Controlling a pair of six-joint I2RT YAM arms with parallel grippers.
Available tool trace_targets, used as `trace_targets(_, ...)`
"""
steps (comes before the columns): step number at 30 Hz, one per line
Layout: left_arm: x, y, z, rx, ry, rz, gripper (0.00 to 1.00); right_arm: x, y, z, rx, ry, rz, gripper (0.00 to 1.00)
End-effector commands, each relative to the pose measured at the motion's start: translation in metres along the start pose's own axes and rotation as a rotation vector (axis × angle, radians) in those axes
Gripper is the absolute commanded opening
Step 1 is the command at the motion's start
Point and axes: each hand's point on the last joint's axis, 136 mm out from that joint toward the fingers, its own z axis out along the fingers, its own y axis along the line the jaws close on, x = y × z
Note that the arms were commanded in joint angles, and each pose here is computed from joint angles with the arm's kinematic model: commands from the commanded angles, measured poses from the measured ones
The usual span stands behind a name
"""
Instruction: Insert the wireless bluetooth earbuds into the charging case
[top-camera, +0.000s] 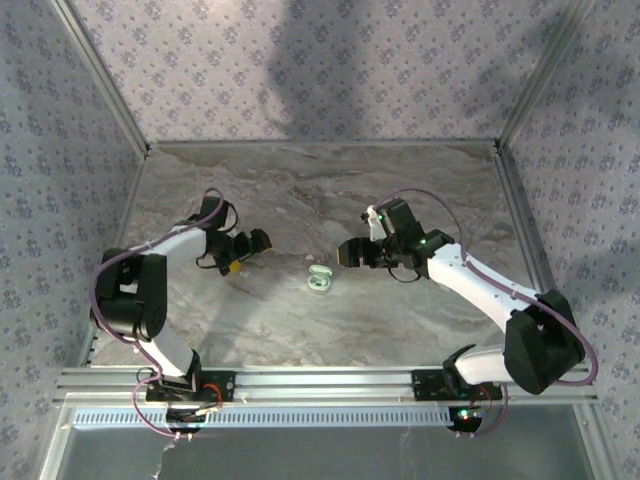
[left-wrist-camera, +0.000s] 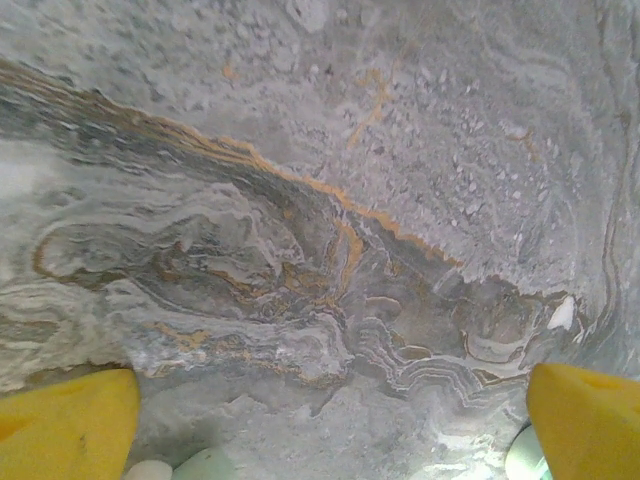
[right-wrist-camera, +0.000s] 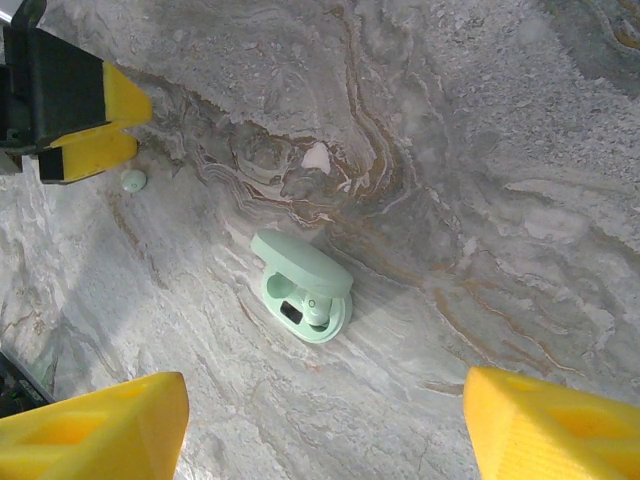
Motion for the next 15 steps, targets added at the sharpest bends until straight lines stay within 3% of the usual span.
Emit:
trace_targets(1, 0.008, -0.002, -0.002, 0.018, 0.037, 0.005, 0.99, -0.006, 0.009, -0.003, -0.016, -0.006, 0.001, 0.74)
trace_targets(15, 0.023, -0.001, -0.015, 0.026, 0.026, -0.005, 0.99, -0.003, 0.013, -0.002, -0.02, 0.0, -0.005, 0.74)
